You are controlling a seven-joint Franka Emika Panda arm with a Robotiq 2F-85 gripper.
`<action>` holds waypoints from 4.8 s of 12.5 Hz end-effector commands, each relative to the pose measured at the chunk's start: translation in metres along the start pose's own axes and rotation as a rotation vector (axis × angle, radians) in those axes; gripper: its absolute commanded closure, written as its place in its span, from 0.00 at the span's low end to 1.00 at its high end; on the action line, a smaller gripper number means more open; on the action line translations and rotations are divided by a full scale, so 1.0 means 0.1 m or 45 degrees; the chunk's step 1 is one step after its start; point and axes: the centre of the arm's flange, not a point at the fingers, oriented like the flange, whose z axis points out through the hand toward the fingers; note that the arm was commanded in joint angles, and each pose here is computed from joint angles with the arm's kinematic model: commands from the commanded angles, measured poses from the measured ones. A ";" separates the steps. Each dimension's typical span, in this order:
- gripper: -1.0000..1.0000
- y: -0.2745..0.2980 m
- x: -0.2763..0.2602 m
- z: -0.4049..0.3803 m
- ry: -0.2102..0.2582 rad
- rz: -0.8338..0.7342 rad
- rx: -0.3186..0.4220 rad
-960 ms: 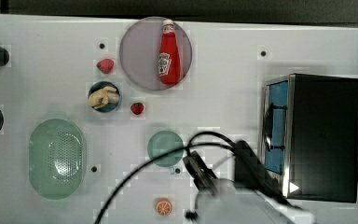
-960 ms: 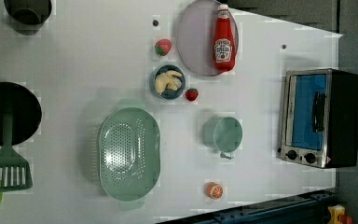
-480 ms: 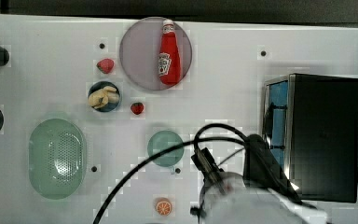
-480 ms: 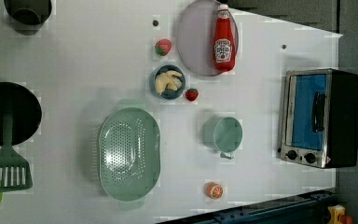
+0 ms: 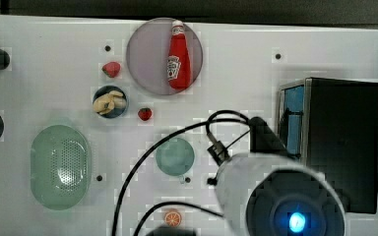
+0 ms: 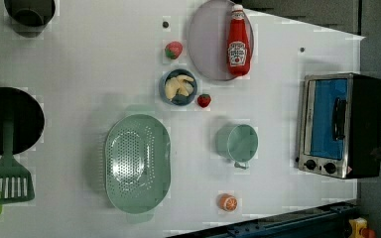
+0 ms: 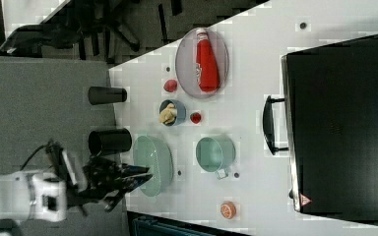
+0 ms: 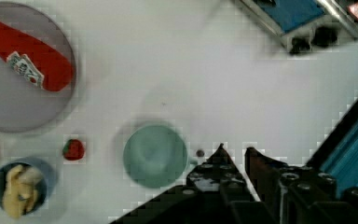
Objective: Flap open oven.
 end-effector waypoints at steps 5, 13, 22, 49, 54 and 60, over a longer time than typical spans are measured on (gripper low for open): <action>0.83 0.59 1.17 0.98 0.067 -0.806 0.033; 0.83 0.84 1.85 1.97 0.124 -1.114 -0.068; 0.83 0.60 1.82 2.46 0.066 -1.142 -0.115; 0.83 -1.19 0.28 4.32 0.228 -1.139 -0.669; 0.83 -1.65 0.38 3.23 0.334 -0.885 -0.394; 0.83 -1.36 0.55 1.01 0.097 -0.250 0.121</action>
